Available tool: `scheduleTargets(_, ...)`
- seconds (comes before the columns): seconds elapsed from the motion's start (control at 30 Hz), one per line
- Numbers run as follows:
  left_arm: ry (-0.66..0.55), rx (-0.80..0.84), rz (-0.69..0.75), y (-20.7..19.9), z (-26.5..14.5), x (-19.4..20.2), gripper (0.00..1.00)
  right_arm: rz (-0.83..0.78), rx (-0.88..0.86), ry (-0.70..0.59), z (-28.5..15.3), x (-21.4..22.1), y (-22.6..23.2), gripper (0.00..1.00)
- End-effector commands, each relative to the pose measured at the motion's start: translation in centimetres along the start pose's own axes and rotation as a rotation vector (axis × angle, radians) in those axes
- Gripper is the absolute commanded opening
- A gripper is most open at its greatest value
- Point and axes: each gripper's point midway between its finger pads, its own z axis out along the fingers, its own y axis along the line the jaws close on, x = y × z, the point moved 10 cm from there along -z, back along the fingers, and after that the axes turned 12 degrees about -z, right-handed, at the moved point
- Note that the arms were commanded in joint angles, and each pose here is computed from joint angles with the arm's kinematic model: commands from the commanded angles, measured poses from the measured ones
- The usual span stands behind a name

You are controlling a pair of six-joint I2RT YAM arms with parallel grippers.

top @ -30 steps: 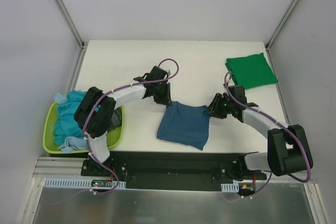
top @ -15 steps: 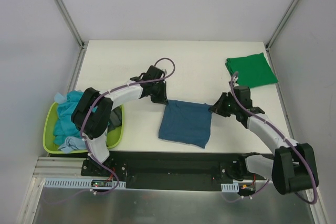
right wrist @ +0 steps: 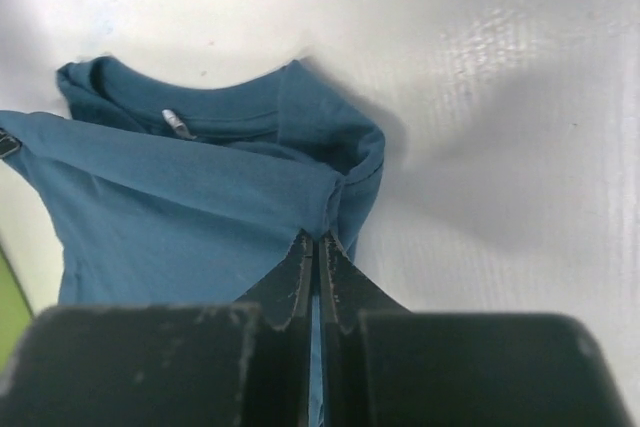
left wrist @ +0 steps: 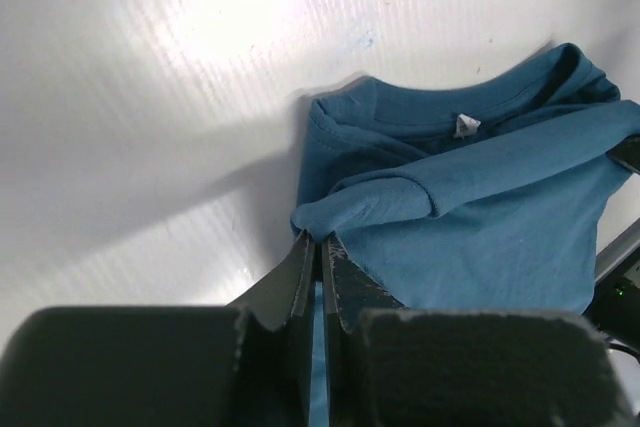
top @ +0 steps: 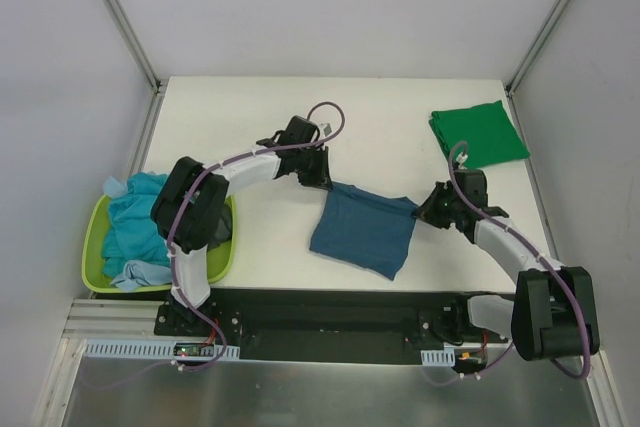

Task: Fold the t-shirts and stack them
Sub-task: Smooth out wrinkles on the folded tshirt

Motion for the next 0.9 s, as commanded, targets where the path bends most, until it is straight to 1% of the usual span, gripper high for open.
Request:
scheduleTargets(0.0,0.025,0.042,0.036,0.0,1.4,-1.5,0.0,0.022,0.169,-0.006,1.0,0.3,-2.0,0.0)
scheduleTargets(0.1,0.05,0.043,0.022,0.3,2.9,-1.8,0.02,0.038,0.227,0.002,1.8,0.5,-2.7,0.01)
scheduleTargets(0.23,0.064,0.026,0.007,0.8,4.0,-1.9,0.13,0.025,0.247,0.009,3.1,-0.3,-3.1,0.04)
scheduleTargets(0.3,0.07,0.025,0.005,1.0,4.4,-1.8,0.14,0.011,0.245,0.013,3.8,-1.0,-3.1,0.07)
scheduleTargets(0.37,0.063,0.016,0.001,1.0,4.6,-2.0,0.15,0.008,0.247,0.018,4.7,-1.8,-3.1,0.07)
scheduleTargets(0.47,0.034,0.002,0.007,0.8,4.4,-2.6,0.21,0.003,0.252,0.017,5.6,-3.3,-2.9,0.07)
scheduleTargets(0.5,0.027,0.007,0.012,0.5,4.0,-3.0,0.24,0.004,0.242,0.014,5.5,-3.8,-2.7,0.12)
scheduleTargets(0.53,0.021,0.022,0.025,-0.1,3.4,-3.3,0.3,0.001,0.225,0.002,5.3,-4.2,-2.3,0.22)
scheduleTargets(0.57,0.008,0.029,0.034,-0.5,2.7,-3.5,0.42,0.0,0.205,-0.017,4.8,-4.7,-1.9,0.31)
scheduleTargets(0.6,-0.011,0.044,0.049,-1.1,1.8,-3.7,0.54,-0.009,0.185,-0.037,4.3,-5.1,-1.5,0.34)
scheduleTargets(0.63,-0.031,0.054,0.062,-1.6,0.9,-3.9,0.61,-0.019,0.171,-0.067,3.4,-5.6,-1.1,0.38)
scheduleTargets(0.67,-0.051,0.065,0.075,-2.1,-0.2,-3.9,0.72,-0.038,0.155,-0.113,2.0,-6.2,-0.5,0.44)
scheduleTargets(0.7,-0.07,0.075,0.081,-2.6,-1.3,-3.8,0.81,-0.054,0.144,-0.145,0.8,-6.6,0.0,0.54)
scheduleTargets(0.73,-0.084,0.086,0.084,-2.9,-2.4,-3.6,0.89,-0.063,0.144,-0.172,-0.3,-6.9,0.3,0.67)
scheduleTargets(0.77,-0.097,0.091,0.084,-3.0,-3.5,-3.1,0.99,-0.067,0.143,-0.197,-1.6,-6.8,0.5,0.82)
scheduleTargets(0.8,-0.108,0.089,0.077,-2.9,-4.4,-2.5,0.99,-0.072,0.141,-0.214,-2.6,-6.6,0.6,0.99)
scheduleTargets(0.87,-0.137,0.092,0.083,-2.8,-6.6,-0.8,0.99,-0.07,0.149,-0.263,-4.8,-5.8,0.7,0.99)
